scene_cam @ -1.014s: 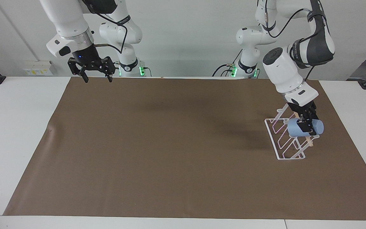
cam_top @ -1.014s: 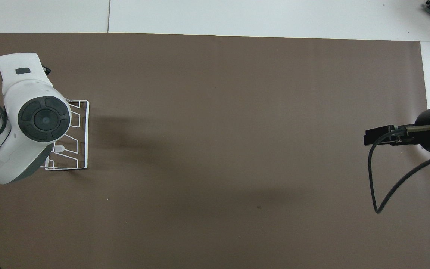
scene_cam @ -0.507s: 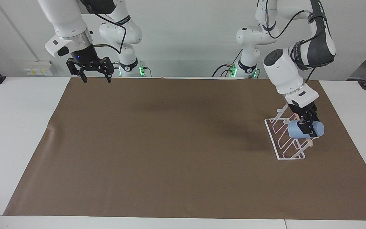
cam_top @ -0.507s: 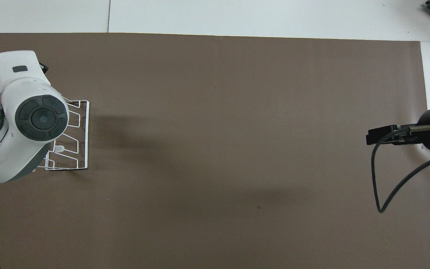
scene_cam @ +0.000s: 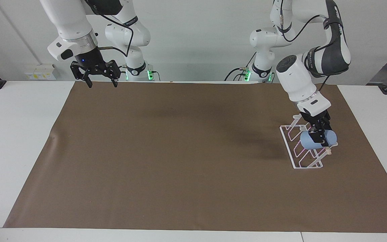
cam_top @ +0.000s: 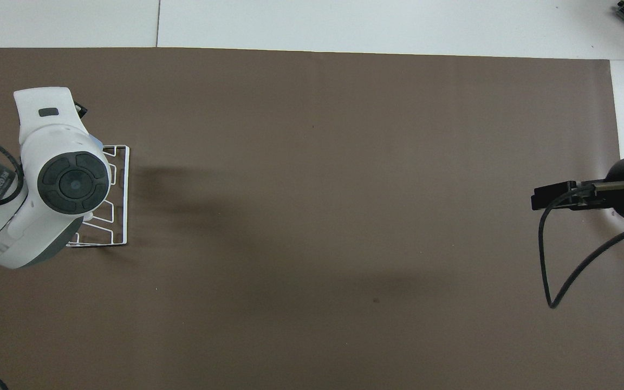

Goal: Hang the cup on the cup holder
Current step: 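Lower the cup onto a rack peg with the left gripper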

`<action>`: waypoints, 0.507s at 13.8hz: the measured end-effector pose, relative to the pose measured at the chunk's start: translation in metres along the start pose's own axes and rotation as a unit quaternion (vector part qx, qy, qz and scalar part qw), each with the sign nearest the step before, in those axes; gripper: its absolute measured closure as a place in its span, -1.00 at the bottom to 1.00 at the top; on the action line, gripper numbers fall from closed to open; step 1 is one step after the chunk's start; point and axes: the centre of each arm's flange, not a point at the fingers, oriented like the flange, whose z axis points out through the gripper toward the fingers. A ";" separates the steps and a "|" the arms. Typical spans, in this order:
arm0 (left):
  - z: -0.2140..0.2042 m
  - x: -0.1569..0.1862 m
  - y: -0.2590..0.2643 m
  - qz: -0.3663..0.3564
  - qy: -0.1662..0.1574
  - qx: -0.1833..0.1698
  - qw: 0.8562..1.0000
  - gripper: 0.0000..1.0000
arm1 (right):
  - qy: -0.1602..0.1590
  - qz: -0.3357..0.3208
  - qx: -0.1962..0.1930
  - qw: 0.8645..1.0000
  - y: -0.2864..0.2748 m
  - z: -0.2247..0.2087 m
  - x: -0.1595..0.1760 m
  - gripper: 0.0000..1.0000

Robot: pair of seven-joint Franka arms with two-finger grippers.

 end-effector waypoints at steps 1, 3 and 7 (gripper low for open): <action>0.001 -0.002 -0.001 0.002 -0.001 0.001 1.000 -0.43 | 0.000 0.000 0.000 1.000 0.000 0.000 0.000 -1.00; 0.001 -0.004 -0.001 0.004 -0.002 0.001 1.000 -0.48 | 0.000 0.000 0.000 1.000 0.000 0.000 0.000 -1.00; -0.002 0.000 0.000 0.001 0.001 -0.001 1.000 -1.00 | 0.000 0.000 0.000 1.000 0.000 0.000 0.000 -1.00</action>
